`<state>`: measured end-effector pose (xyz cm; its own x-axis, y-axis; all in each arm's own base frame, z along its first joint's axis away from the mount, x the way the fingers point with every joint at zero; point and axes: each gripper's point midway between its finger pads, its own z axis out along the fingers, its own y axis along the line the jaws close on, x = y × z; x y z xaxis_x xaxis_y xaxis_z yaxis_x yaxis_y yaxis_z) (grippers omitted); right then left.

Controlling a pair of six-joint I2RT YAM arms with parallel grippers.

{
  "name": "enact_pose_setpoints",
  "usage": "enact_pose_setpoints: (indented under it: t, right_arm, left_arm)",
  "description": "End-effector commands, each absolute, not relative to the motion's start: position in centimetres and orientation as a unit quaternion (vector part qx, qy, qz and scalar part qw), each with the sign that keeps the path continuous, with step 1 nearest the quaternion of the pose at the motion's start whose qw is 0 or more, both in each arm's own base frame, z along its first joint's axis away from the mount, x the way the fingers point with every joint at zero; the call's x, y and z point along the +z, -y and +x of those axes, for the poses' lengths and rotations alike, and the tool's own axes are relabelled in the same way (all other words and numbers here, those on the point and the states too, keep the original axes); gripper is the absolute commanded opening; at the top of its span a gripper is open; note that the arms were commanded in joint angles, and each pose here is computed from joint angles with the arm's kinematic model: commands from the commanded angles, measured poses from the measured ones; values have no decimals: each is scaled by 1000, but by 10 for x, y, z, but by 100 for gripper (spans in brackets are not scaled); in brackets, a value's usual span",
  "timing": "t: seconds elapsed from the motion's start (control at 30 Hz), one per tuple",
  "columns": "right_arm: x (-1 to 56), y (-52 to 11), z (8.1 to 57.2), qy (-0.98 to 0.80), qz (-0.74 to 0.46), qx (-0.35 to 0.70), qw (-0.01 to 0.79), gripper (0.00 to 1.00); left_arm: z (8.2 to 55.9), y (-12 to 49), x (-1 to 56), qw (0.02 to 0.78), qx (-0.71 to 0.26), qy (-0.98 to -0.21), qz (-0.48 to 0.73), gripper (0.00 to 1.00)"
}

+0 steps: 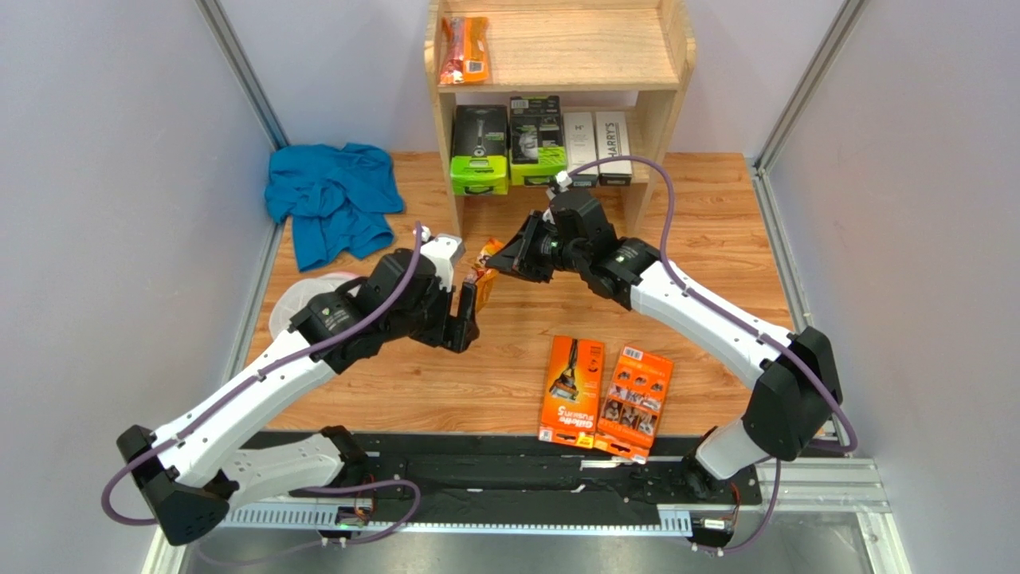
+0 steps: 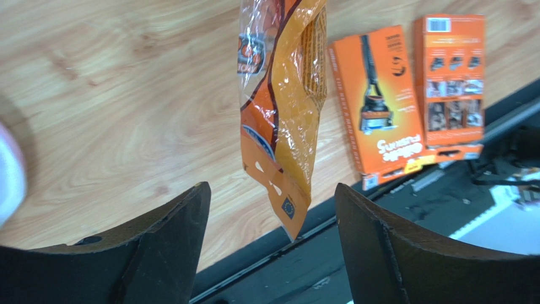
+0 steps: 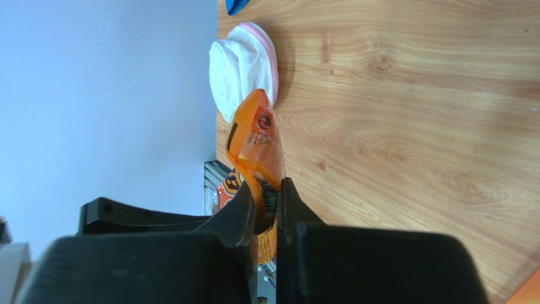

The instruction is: Place and organize the shaving razors onto the shelf

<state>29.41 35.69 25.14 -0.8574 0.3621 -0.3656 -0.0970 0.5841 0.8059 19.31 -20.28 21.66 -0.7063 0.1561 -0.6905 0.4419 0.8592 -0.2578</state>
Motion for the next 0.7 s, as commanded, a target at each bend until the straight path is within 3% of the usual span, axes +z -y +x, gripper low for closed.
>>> enact_pose_setpoints:
  t: [0.0, 0.2, 0.47, 0.57, 0.6, 0.67]
  right_arm:
    - [262, -366, 296, -853, 73, 448, 258, 0]
    - [260, -371, 295, -853, 69, 451, 251, 0]
    - [266, -375, 293, -850, 60, 460, 249, 0]
    - [267, -377, 291, -849, 55, 464, 246, 0]
    - [264, -377, 290, -851, 54, 463, 242, 0]
    - [263, -378, 289, -849, 51, 468, 240, 0]
  left_arm:
    - [212, 190, 227, 386, -125, -898, 170, 77]
    - [216, 205, 223, 378, -96, -898, 202, 62]
    - [220, 206, 214, 370, -58, -902, 213, 61]
    - [221, 209, 214, 370, -56, -902, 214, 48]
    - [221, 210, 214, 370, -56, -902, 215, 34]
    - [221, 212, 216, 371, -60, -901, 216, 18]
